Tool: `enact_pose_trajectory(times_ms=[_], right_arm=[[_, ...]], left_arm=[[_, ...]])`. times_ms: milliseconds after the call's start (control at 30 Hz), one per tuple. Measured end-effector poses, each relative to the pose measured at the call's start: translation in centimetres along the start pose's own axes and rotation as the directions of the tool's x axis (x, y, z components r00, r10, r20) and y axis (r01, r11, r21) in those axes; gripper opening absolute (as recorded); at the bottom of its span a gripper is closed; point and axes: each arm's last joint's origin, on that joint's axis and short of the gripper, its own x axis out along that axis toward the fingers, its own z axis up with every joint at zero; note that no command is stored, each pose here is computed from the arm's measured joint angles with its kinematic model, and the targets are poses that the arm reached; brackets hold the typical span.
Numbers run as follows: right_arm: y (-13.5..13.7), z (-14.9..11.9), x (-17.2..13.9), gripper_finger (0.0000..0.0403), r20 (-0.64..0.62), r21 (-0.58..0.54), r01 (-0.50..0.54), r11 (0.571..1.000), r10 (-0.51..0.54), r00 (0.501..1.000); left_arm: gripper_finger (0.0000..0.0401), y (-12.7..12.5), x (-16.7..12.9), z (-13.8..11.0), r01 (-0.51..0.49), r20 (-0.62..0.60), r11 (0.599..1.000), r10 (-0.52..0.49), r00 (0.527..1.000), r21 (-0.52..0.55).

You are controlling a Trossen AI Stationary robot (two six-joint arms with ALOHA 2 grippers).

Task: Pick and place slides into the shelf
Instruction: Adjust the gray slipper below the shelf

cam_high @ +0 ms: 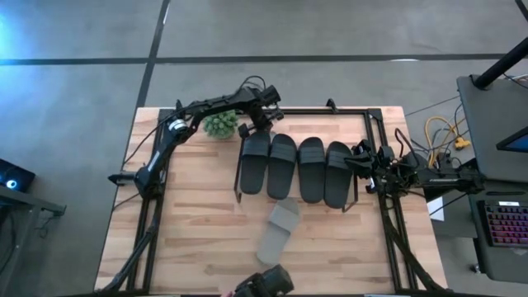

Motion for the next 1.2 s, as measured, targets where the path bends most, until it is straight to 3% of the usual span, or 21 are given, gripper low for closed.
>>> enact_pose_trajectory(times_ms=[133,267,567,700,900,1067,1200], right_arm=[[0.0,0.0,0.0,0.0038,0.0,0.0,0.0,1.0,0.0,1.0],[0.0,0.0,0.0,0.0038,0.0,0.0,0.0,1.0,0.0,1.0],[0.0,0.0,0.0,0.0038,0.0,0.0,0.0,1.0,0.0,1.0],[0.0,0.0,0.0,0.0038,0.0,0.0,0.0,1.0,0.0,1.0],[0.0,0.0,0.0,0.0038,0.0,0.0,0.0,1.0,0.0,1.0],[0.0,0.0,0.0,0.0038,0.0,0.0,0.0,1.0,0.0,1.0],[0.0,0.0,0.0,0.0038,0.0,0.0,0.0,1.0,0.0,1.0]], left_arm=[[0.0,-1.1,-0.9,0.3,0.091,0.098,0.996,-0.093,0.991,0.023],[0.0,-1.6,-0.6,0.7,0.145,0.109,0.989,-0.148,0.983,0.028],[0.0,-0.2,1.1,1.0,0.081,0.074,0.997,-0.079,0.994,-0.016],[0.0,0.0,1.2,0.9,0.083,-0.019,0.996,-0.083,0.996,-0.027],[0.0,0.6,1.3,-0.2,0.007,-0.206,0.997,-0.024,0.978,-0.082],[0.0,0.7,1.4,-1.3,-0.023,-0.237,0.997,0.006,0.971,-0.068],[0.0,1.3,1.3,-1.7,-0.087,-0.247,0.989,0.056,0.967,-0.116]])
